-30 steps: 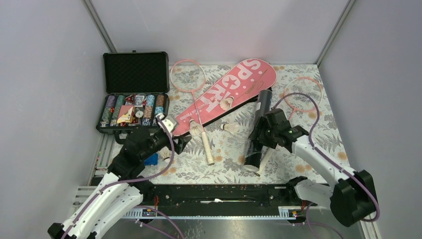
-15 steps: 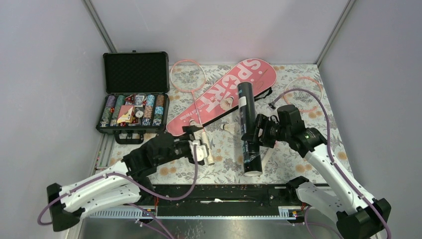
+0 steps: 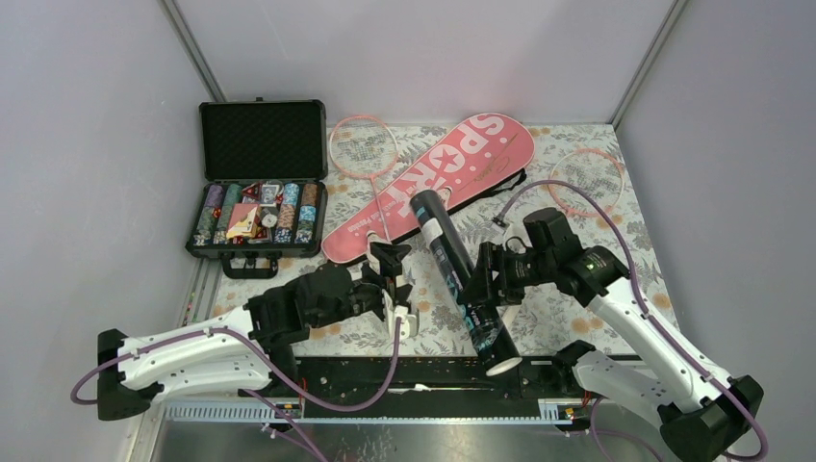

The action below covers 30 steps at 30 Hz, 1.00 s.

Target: Pack up the badminton gear

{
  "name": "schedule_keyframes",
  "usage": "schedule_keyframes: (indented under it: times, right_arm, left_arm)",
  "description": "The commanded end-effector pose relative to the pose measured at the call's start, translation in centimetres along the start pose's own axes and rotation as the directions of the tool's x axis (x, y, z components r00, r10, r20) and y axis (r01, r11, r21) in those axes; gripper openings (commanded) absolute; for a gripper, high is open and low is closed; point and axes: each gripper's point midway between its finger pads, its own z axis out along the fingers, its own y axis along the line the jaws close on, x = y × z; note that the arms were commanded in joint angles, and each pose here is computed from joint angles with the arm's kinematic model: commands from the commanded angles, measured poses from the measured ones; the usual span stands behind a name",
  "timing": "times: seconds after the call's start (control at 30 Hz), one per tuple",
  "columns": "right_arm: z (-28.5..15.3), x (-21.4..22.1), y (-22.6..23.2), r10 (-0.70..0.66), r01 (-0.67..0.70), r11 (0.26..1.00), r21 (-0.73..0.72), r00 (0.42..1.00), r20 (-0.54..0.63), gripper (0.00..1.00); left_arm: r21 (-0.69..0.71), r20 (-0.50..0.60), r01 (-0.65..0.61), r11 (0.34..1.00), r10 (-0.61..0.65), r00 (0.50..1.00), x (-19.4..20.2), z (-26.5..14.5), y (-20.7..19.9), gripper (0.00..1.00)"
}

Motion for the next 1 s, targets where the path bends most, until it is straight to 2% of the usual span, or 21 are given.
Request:
schedule_keyframes:
  times: [0.0, 0.27, 0.4, 0.73, 0.97]
  right_arm:
    - [-0.9, 1.3, 3.4, -0.08, 0.072, 0.991, -0.114, 0.994, -0.072, 0.53]
    - [-0.7, 2.7, 5.2, -0.103, 0.078, 0.986, -0.15, 0.98, -0.168, 0.52]
    - [-1.1, 3.1, 6.6, -0.16, 0.121, 0.974, -0.193, 0.966, -0.204, 0.53]
    - [-1.8, 4.7, 8.3, -0.246, 0.172, 0.951, -0.257, 0.925, -0.29, 0.53]
    - [-0.9, 4.9, 7.8, -0.239, 0.167, 0.957, -0.237, 0.915, -0.323, 0.53]
  left_arm:
    - [-0.011, 0.026, -0.093, 0.996, 0.094, 0.995, -0.8, 0.2, 0.3, 0.92]
    - [0.107, 0.07, -0.226, 0.968, 0.219, 0.973, -2.2, 2.0, -0.7, 0.93]
    - [0.179, 0.066, -0.294, 0.939, 0.287, 0.956, -2.1, 2.6, -1.7, 0.93]
    - [0.164, 0.114, -0.343, 0.925, 0.328, 0.938, -3.1, 3.3, -1.8, 0.93]
    - [0.173, 0.136, -0.356, 0.918, 0.336, 0.932, -3.7, 3.6, -1.9, 0.91]
